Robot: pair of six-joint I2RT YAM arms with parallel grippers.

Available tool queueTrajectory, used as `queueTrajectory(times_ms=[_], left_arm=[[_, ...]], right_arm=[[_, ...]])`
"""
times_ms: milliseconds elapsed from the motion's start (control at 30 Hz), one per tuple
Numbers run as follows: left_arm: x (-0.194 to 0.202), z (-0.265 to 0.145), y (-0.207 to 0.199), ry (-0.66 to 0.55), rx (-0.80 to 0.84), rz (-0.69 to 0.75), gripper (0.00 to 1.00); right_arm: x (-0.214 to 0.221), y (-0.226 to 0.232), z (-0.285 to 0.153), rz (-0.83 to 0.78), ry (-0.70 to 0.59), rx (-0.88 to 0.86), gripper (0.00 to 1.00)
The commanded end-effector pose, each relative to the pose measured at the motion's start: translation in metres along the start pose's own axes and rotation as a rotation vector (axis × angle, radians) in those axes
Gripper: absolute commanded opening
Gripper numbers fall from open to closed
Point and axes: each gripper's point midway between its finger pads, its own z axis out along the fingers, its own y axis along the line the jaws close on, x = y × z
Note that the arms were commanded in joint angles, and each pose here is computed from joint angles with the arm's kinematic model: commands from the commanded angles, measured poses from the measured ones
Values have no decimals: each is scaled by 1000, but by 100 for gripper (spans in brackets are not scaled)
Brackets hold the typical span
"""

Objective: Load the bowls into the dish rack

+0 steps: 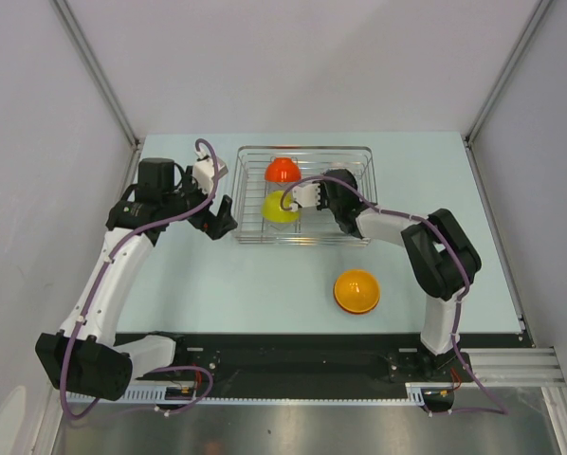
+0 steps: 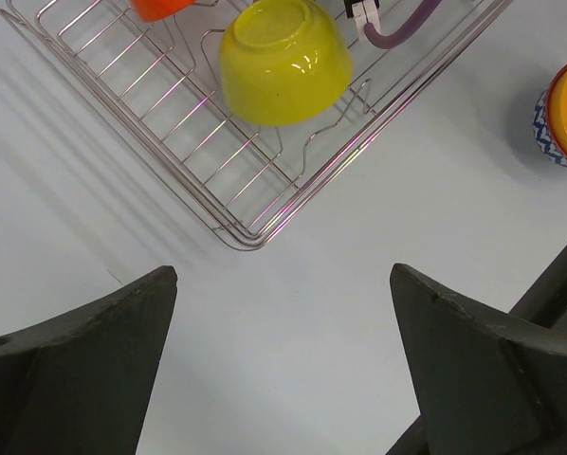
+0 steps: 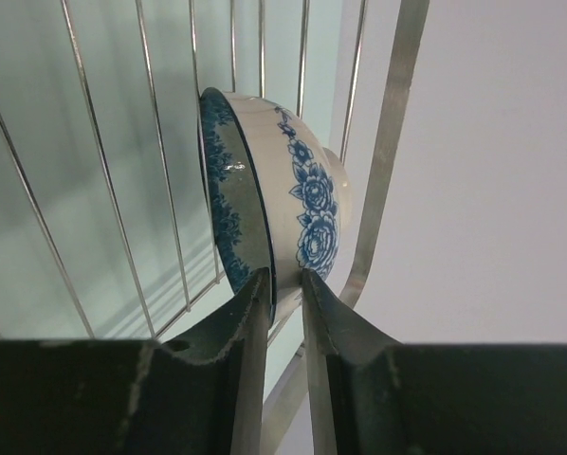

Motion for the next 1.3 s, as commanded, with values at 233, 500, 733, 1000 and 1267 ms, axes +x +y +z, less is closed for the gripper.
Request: queueTrajectory(times_ms=[233, 500, 733, 1000, 1267], left_arm=[[-22, -9, 1, -62, 0, 44, 100], [-26, -11, 2, -68, -4, 51, 100], [-25, -11, 2, -68, -3, 46, 100], [-27, -12, 1, -72, 2, 47, 100], [-28, -12, -1, -77, 8, 43, 100]], right_arm=[[5, -1, -14, 87, 27, -121, 29], [9, 11, -19, 108, 36, -183, 31], [11, 20, -20, 126, 47, -222, 31], [14, 28, -21, 163, 67, -280, 35], [3, 23, -21, 251, 45, -342, 36]])
